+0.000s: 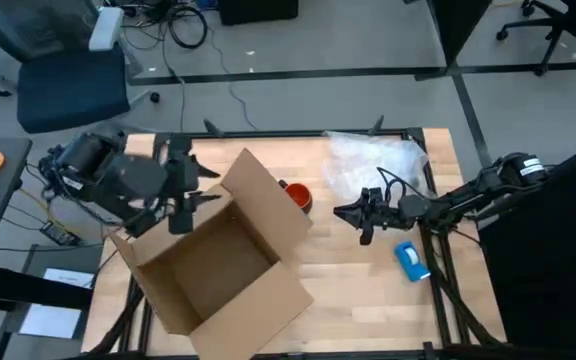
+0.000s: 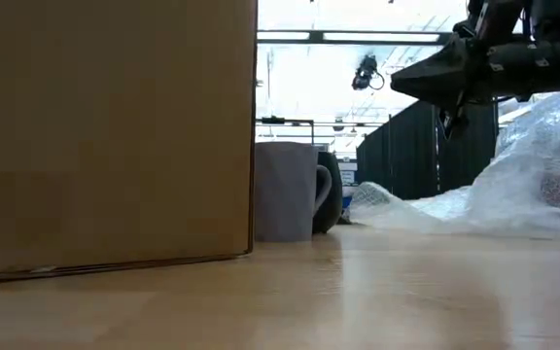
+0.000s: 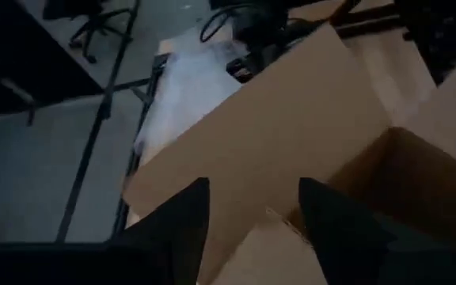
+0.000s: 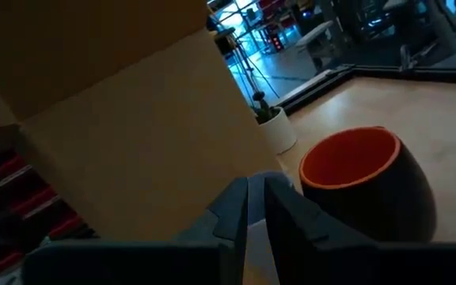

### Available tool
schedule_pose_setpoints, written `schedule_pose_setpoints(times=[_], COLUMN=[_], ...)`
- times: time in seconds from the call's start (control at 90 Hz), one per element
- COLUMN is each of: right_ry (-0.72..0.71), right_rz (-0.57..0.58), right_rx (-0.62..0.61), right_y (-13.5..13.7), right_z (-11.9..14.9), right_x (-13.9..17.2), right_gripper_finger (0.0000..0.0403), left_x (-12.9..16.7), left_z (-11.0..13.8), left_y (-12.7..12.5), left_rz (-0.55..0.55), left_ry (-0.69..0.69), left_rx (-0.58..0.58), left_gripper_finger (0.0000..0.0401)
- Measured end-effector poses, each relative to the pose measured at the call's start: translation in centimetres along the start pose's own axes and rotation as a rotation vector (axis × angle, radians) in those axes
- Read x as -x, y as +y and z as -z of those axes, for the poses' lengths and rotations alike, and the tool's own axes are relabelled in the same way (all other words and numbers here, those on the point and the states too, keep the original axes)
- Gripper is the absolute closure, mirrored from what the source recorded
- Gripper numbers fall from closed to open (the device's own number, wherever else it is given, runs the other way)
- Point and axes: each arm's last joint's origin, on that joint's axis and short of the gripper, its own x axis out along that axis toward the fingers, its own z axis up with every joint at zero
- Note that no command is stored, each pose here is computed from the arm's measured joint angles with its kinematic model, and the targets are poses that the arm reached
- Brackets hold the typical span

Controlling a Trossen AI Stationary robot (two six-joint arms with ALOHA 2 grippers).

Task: Wrap mug
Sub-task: Prepare the box

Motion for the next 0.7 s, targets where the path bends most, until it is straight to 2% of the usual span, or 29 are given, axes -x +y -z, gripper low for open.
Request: schedule_pose_setpoints(times=[0.078, 0.211, 0.411, 0.7], right_ry=[-0.002, 0.002, 0.016, 0.019], right_rz=[-0.001, -0.008, -0.033, -0.040], right_rx=[-0.001, -0.002, -0.004, -0.021], right_y=[0.0, 0.1, 0.6, 0.7], right_z=[0.0, 0.1, 0.3, 0.4], right_x=[0.0, 0.0, 0.2, 0.3], right_gripper_finger=[0.0382, 0.0382, 0.0382, 0.0383], left_x=[-0.7, -1.4, -2.3, -5.7], left_z=[0.3, 1.4, 2.4, 5.8], left_y=[2.0, 5.3, 9.2, 13.4], left_rz=[-0.029, 0.017, 0.068, 0.284], left_ry=[0.044, 0.116, 0.091, 0.081], left_rx=[0.027, 0.137, 0.281, 0.435], left_gripper_finger=[0.0223, 0.0224, 0.0219, 0.0197])
